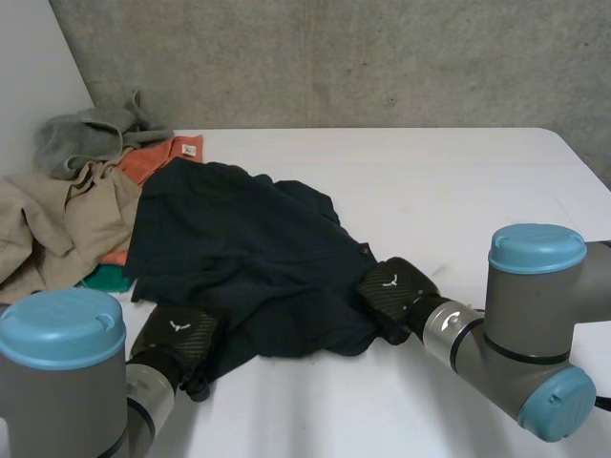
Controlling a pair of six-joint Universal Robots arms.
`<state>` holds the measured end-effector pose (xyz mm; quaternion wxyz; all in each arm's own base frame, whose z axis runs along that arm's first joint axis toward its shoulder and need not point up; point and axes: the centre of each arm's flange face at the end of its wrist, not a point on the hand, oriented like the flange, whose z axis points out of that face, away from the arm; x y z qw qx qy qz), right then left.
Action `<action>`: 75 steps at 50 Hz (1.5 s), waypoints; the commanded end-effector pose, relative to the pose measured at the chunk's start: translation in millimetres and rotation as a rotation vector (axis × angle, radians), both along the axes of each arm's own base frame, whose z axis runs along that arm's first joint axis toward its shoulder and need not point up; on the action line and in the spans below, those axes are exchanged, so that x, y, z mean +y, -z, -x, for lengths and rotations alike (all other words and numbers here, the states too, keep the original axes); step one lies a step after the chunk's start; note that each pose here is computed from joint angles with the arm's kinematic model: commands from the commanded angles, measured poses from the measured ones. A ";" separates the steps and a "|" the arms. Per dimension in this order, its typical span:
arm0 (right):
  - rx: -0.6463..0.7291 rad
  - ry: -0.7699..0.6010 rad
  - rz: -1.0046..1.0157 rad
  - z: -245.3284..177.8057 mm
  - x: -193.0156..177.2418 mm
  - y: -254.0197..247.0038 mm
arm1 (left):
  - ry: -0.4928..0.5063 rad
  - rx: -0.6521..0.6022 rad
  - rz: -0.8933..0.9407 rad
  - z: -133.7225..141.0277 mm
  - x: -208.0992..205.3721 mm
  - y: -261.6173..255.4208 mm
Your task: Fold the laundry.
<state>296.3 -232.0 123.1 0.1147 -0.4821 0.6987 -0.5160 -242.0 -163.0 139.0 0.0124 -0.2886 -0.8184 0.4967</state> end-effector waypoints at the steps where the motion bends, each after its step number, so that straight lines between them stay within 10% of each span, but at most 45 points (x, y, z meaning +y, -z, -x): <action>1: -0.023 0.024 0.031 1.5 -6.2 -6.5 | 0.001 0.013 0.036 2.9 -5.5 -0.3; 75: 0.083 0.182 0.054 21.2 -6.3 -40.9 | 0.153 -0.103 0.045 4.4 21.9 3.0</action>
